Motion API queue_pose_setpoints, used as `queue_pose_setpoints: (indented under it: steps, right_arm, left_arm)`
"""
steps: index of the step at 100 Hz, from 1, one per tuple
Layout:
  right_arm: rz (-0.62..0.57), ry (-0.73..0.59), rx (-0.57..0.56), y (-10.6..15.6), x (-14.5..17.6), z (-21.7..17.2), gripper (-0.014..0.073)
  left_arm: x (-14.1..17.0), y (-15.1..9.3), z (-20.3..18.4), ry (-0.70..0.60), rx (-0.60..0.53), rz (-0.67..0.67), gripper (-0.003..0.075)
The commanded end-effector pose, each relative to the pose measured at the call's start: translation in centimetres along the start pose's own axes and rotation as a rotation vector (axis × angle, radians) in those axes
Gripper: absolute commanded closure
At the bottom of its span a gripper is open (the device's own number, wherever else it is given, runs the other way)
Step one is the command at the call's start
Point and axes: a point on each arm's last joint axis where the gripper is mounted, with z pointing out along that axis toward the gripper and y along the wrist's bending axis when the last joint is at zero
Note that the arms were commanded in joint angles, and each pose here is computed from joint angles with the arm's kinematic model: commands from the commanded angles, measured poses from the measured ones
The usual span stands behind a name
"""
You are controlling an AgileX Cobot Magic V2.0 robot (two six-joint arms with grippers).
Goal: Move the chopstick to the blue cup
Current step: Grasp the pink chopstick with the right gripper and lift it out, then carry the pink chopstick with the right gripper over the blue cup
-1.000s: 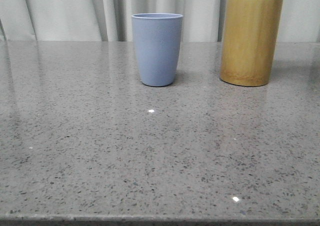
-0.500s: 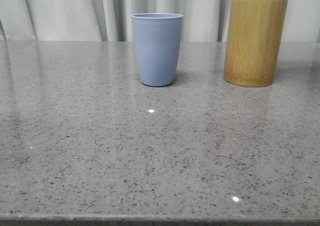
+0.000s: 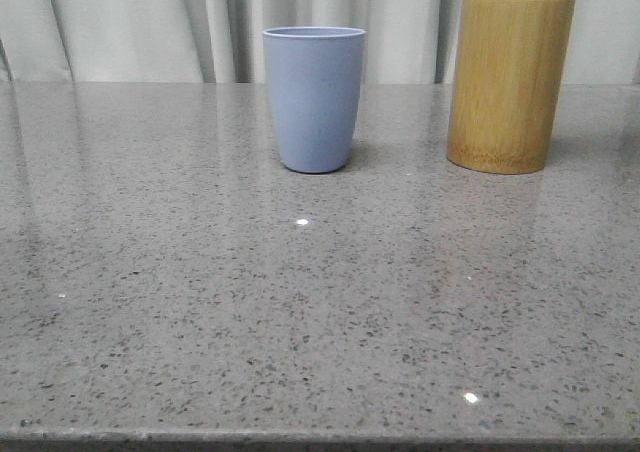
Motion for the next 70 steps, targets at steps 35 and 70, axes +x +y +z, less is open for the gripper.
queue_pose_setpoints:
  steps: [35, 70]
  right_arm:
    - [-0.033, -0.127, -0.232, 6.9, -1.6, -0.5, 0.0664]
    - [-0.024, -0.084, -0.294, 9.9, 1.9, 3.9, 0.0664]
  left_arm:
    - [-1.0, 0.0, -0.7, -0.080, 0.011, -0.007, 0.0439]
    - [-1.0, -0.1, -0.7, -0.081, 0.014, -0.009, 0.0439]
